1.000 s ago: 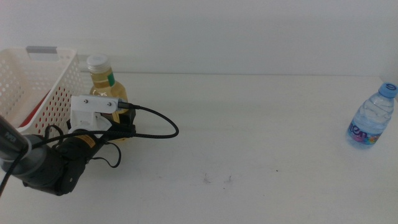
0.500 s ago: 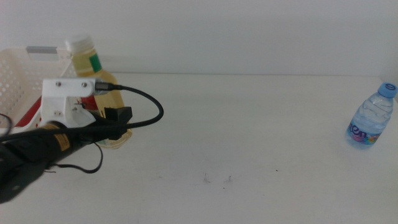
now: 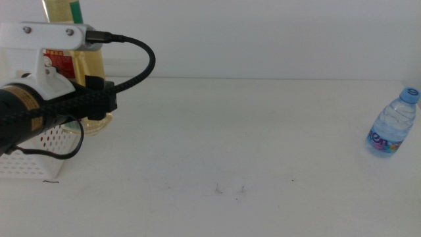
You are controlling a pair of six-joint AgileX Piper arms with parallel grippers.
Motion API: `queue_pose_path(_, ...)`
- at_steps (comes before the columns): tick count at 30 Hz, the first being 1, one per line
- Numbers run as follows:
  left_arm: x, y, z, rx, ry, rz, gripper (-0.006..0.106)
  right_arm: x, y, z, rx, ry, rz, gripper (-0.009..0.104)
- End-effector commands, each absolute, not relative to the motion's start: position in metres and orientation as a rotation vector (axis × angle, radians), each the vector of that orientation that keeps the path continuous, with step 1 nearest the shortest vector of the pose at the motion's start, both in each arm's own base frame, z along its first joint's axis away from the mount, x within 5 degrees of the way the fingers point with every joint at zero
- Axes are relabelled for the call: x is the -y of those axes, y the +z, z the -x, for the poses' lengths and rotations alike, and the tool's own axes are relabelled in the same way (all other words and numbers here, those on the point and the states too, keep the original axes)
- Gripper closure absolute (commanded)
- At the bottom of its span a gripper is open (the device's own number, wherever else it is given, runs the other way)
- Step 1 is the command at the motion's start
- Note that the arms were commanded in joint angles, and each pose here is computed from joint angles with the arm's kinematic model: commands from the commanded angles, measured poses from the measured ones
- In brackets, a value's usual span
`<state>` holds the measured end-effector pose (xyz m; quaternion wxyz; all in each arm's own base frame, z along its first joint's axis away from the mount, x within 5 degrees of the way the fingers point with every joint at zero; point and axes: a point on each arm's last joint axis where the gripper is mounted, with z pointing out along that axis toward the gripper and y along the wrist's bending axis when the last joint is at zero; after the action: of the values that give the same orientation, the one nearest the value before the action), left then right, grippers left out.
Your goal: Use arms to grab the bottles and put them into the dustbin to the left of the table.
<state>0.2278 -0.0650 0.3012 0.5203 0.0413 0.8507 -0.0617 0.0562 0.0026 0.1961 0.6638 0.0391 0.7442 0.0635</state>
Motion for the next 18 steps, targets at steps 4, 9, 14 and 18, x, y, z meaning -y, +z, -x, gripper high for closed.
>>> queue_pose_path(4,0.064,0.328,-0.226,-2.076,-0.104,-0.067,0.102,-0.002,0.196,-0.056,-1.671,0.133,-0.09,0.005)
queue_pose_path(9,0.048,0.366,-0.232,-2.305,-0.059,-0.16,0.102,-0.002,0.196,-0.056,-1.671,0.133,-0.09,0.005)
queue_pose_path(14,-0.007,0.384,-0.27,-2.499,-0.032,-0.184,0.102,-0.002,0.196,-0.056,-1.671,0.133,-0.09,0.005)
queue_pose_path(18,-0.051,0.382,-0.308,-2.623,-0.073,-0.14,0.102,-0.002,0.196,-0.056,-1.671,0.133,-0.09,0.005)
